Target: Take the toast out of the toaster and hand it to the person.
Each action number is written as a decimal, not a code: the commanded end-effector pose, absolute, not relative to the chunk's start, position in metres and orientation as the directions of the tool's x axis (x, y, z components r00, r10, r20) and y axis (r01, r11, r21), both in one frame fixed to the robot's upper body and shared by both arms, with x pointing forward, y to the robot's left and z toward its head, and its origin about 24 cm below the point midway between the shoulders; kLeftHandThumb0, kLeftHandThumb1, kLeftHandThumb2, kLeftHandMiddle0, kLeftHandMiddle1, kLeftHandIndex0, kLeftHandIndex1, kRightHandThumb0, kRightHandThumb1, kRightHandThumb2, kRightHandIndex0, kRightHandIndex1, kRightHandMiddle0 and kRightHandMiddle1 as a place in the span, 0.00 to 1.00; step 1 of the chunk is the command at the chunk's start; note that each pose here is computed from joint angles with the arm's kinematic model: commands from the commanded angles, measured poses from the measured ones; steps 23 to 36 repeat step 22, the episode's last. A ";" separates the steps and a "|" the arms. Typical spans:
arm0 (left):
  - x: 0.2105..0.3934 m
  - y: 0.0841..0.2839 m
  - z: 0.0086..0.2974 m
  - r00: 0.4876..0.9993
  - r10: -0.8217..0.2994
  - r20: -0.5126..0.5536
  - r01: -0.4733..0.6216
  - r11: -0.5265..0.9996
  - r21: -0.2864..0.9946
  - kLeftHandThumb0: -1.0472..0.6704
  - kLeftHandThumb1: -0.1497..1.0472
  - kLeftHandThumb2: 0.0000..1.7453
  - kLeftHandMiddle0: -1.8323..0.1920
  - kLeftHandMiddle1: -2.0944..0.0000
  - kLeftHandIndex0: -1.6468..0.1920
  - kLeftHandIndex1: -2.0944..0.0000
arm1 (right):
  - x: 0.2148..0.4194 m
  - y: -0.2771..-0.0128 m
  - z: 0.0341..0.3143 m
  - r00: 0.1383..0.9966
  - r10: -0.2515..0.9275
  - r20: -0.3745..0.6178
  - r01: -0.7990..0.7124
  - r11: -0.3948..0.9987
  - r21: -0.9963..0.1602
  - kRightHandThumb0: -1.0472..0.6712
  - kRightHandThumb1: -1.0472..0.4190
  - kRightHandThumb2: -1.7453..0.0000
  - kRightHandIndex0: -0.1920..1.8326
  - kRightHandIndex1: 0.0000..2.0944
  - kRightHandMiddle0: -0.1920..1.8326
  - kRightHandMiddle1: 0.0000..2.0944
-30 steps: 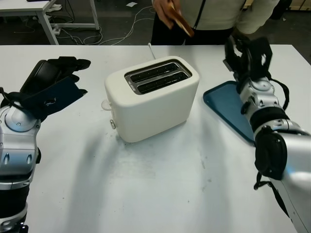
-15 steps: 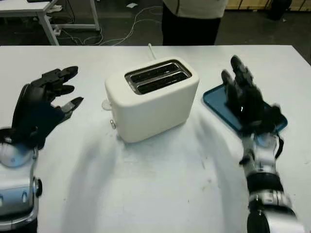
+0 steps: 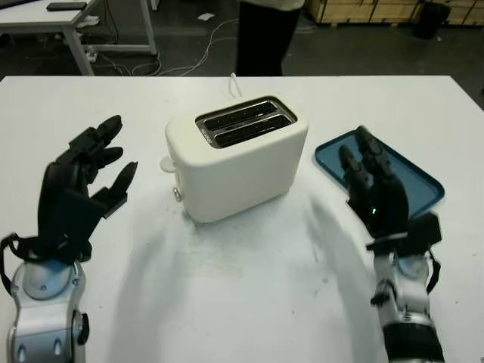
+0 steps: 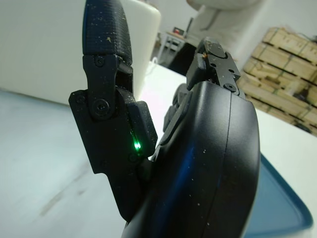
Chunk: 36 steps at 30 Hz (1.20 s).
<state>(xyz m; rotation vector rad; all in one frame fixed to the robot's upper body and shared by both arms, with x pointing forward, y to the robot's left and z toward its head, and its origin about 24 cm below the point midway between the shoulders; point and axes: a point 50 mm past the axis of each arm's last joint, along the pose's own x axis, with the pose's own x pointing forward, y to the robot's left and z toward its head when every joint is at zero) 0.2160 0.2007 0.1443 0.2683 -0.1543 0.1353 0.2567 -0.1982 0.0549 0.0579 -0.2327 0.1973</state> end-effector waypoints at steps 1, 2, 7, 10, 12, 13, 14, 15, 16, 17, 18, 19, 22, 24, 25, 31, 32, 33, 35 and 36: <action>0.215 0.199 0.140 0.978 0.112 0.174 -0.153 0.957 0.246 0.45 0.89 0.31 0.87 0.57 0.67 1.00 | 0.250 -0.197 0.054 0.961 0.173 0.217 -0.196 0.977 0.089 0.15 0.10 0.93 0.14 0.03 0.16 0.02; 0.215 0.199 0.139 0.979 0.111 0.172 -0.152 0.958 0.245 0.46 0.89 0.31 0.87 0.57 0.67 1.00 | 0.247 -0.197 0.053 0.964 0.169 0.207 -0.193 0.975 0.106 0.20 0.11 0.96 0.14 0.03 0.17 0.02; 0.215 0.196 0.131 0.986 0.084 0.144 -0.121 0.955 0.272 0.46 0.89 0.29 0.88 0.54 0.67 1.00 | 0.239 -0.196 0.052 0.985 0.102 0.137 -0.109 0.993 0.040 0.39 0.16 1.00 0.19 0.06 0.21 0.03; 0.214 0.192 0.126 0.992 0.063 0.109 -0.089 0.962 0.258 0.46 0.89 0.28 0.88 0.54 0.67 1.00 | 0.237 -0.194 0.055 0.988 0.073 0.136 -0.070 0.997 -0.031 0.44 0.17 1.00 0.23 0.07 0.25 0.04; 0.213 0.189 0.123 0.993 0.065 0.100 -0.088 0.963 0.254 0.47 0.89 0.28 0.88 0.53 0.67 1.00 | 0.236 -0.192 0.057 0.987 0.050 0.154 -0.038 0.996 -0.080 0.44 0.18 1.00 0.26 0.08 0.28 0.05; 0.212 0.188 0.122 0.993 0.067 0.096 -0.089 0.964 0.251 0.48 0.89 0.27 0.89 0.53 0.67 1.00 | 0.236 -0.192 0.058 0.986 0.042 0.164 -0.025 0.994 -0.105 0.44 0.18 1.00 0.26 0.08 0.28 0.05; 0.212 0.187 0.122 0.993 0.069 0.091 -0.090 0.964 0.250 0.48 0.89 0.27 0.89 0.53 0.67 1.00 | 0.237 -0.191 0.058 0.984 0.039 0.173 -0.017 0.992 -0.124 0.44 0.19 1.00 0.27 0.09 0.29 0.05; 0.212 0.187 0.122 0.993 0.070 0.091 -0.091 0.965 0.247 0.49 0.89 0.27 0.89 0.53 0.67 1.00 | 0.237 -0.190 0.059 0.983 0.035 0.180 -0.010 0.991 -0.136 0.44 0.19 1.00 0.27 0.09 0.29 0.05; 0.212 0.187 0.122 0.993 0.071 0.092 -0.092 0.964 0.249 0.49 0.89 0.27 0.89 0.53 0.67 1.00 | 0.237 -0.190 0.059 0.982 0.031 0.186 -0.002 0.988 -0.151 0.44 0.19 1.00 0.28 0.09 0.30 0.05; 0.212 0.187 0.122 0.993 0.071 0.095 -0.092 0.964 0.249 0.50 0.89 0.26 0.90 0.53 0.67 1.00 | 0.237 -0.190 0.060 0.982 0.028 0.188 0.002 0.988 -0.157 0.43 0.19 1.00 0.28 0.09 0.30 0.05; 0.212 0.187 0.122 0.993 0.071 0.097 -0.093 0.964 0.250 0.50 0.89 0.26 0.90 0.53 0.68 1.00 | 0.237 -0.189 0.060 0.981 0.025 0.190 0.006 0.987 -0.158 0.43 0.19 1.00 0.28 0.09 0.30 0.05; 0.212 0.187 0.122 0.993 0.072 0.098 -0.095 0.964 0.250 0.49 0.89 0.26 0.90 0.53 0.68 1.00 | 0.237 -0.189 0.060 0.981 0.023 0.191 0.008 0.987 -0.161 0.43 0.19 1.00 0.28 0.08 0.30 0.04; 0.212 0.187 0.123 0.992 0.077 0.102 -0.100 0.963 0.249 0.49 0.89 0.26 0.90 0.53 0.68 1.00 | 0.237 -0.189 0.060 0.982 0.019 0.188 0.013 0.986 -0.166 0.41 0.19 1.00 0.28 0.08 0.30 0.04; 0.212 0.187 0.123 0.992 0.077 0.102 -0.100 0.963 0.249 0.49 0.89 0.26 0.90 0.53 0.68 1.00 | 0.237 -0.189 0.060 0.982 0.019 0.188 0.013 0.986 -0.166 0.41 0.19 1.00 0.28 0.08 0.30 0.04; 0.212 0.187 0.123 0.992 0.077 0.102 -0.100 0.963 0.249 0.49 0.89 0.26 0.90 0.53 0.68 1.00 | 0.237 -0.189 0.060 0.982 0.019 0.188 0.013 0.986 -0.166 0.41 0.19 1.00 0.28 0.08 0.30 0.04; 0.212 0.187 0.123 0.992 0.077 0.102 -0.100 0.963 0.249 0.49 0.89 0.26 0.90 0.53 0.68 1.00 | 0.237 -0.189 0.060 0.982 0.019 0.188 0.013 0.986 -0.166 0.41 0.19 1.00 0.28 0.08 0.30 0.04; 0.212 0.187 0.123 0.992 0.077 0.102 -0.100 0.963 0.249 0.49 0.89 0.26 0.90 0.53 0.68 1.00 | 0.237 -0.189 0.060 0.982 0.019 0.188 0.013 0.986 -0.166 0.41 0.19 1.00 0.28 0.08 0.30 0.04; 0.212 0.187 0.123 0.992 0.077 0.102 -0.100 0.963 0.249 0.49 0.89 0.26 0.90 0.53 0.68 1.00 | 0.237 -0.189 0.060 0.982 0.019 0.188 0.013 0.986 -0.166 0.41 0.19 1.00 0.28 0.08 0.30 0.04; 0.212 0.187 0.123 0.992 0.077 0.102 -0.100 0.963 0.249 0.49 0.89 0.26 0.90 0.53 0.68 1.00 | 0.237 -0.189 0.060 0.982 0.019 0.188 0.013 0.986 -0.166 0.41 0.19 1.00 0.28 0.08 0.30 0.04; 0.212 0.187 0.123 0.992 0.077 0.102 -0.100 0.963 0.249 0.49 0.89 0.26 0.90 0.53 0.68 1.00 | 0.237 -0.189 0.060 0.982 0.019 0.188 0.013 0.986 -0.166 0.41 0.19 1.00 0.28 0.08 0.30 0.04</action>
